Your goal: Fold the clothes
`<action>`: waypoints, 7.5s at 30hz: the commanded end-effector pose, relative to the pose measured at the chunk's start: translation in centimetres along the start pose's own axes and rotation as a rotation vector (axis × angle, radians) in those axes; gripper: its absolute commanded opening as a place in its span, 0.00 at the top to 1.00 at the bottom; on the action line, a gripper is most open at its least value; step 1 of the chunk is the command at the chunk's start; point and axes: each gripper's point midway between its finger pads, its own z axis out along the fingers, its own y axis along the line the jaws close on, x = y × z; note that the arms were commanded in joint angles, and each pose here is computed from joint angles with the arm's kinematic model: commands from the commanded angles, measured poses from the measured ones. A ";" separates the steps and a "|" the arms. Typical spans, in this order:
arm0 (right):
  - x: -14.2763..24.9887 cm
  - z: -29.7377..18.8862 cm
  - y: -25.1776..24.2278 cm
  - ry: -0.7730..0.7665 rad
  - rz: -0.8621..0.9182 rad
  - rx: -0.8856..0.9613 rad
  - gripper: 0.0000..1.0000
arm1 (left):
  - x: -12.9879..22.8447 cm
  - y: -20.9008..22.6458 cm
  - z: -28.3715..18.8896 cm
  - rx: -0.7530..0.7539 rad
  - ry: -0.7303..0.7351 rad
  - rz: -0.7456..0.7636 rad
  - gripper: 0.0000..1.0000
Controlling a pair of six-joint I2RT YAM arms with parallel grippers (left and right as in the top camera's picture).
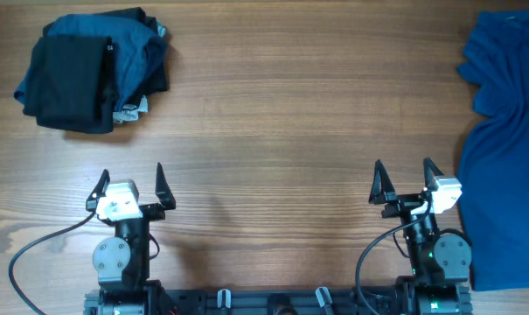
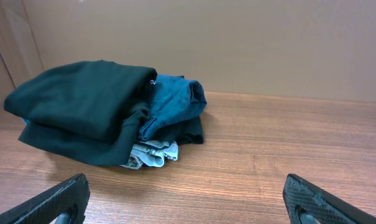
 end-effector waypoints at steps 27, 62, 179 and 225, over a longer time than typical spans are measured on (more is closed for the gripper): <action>-0.2 0.0 -0.1 -0.011 0.005 0.009 0.00 | 0.2 -0.3 0.0 0.014 -0.002 0.022 0.00; -0.2 0.0 -0.1 -0.011 0.005 0.009 0.00 | 0.2 -0.3 0.0 0.014 -0.002 0.022 0.00; 8.6 27.2 -26.0 0.893 -0.428 0.314 0.25 | 0.2 -0.3 0.0 0.014 -0.003 0.022 0.00; 13.8 25.4 -30.2 0.935 -0.344 0.349 0.96 | 0.2 -0.3 0.0 0.014 -0.003 0.022 0.00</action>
